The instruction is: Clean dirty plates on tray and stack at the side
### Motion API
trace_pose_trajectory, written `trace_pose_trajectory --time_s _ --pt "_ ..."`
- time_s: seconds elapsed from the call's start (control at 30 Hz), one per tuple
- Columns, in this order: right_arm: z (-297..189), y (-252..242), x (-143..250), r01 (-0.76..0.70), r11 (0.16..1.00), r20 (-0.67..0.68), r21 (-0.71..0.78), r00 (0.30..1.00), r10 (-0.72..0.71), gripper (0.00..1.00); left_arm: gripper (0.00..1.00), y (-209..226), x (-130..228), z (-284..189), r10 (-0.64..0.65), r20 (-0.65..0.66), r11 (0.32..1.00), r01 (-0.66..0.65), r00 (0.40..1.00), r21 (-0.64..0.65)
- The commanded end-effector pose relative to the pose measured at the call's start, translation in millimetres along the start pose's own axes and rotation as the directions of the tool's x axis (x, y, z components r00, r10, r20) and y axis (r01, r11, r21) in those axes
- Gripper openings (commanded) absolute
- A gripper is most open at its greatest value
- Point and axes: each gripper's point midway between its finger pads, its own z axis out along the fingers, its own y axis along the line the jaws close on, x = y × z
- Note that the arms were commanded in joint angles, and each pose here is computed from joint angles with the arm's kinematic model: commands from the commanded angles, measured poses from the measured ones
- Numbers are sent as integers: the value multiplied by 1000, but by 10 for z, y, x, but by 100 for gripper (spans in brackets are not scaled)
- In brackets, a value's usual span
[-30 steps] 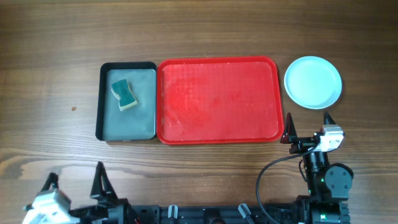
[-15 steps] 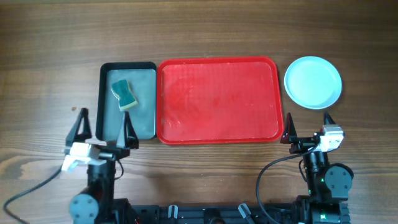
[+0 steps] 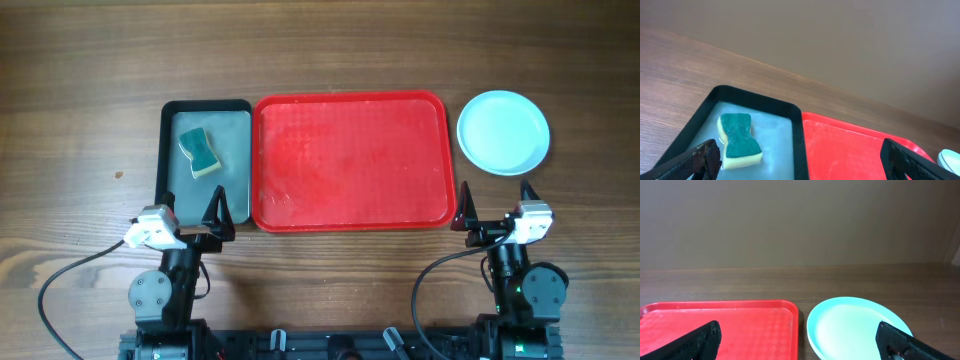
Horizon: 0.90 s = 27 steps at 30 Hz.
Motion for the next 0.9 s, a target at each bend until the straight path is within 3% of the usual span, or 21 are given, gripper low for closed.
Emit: trace_pose_trajectory --time_s 0.0,0.87 --pt "-5 37 -26 12 1000 12 -20 1000 -12 100 100 56 -4 -5 -5 8 1000 5 1000 -29" --pt "-5 37 -26 12 1000 12 -20 1000 -12 100 100 98 -16 -6 -5 15 999 6 1000 -51"
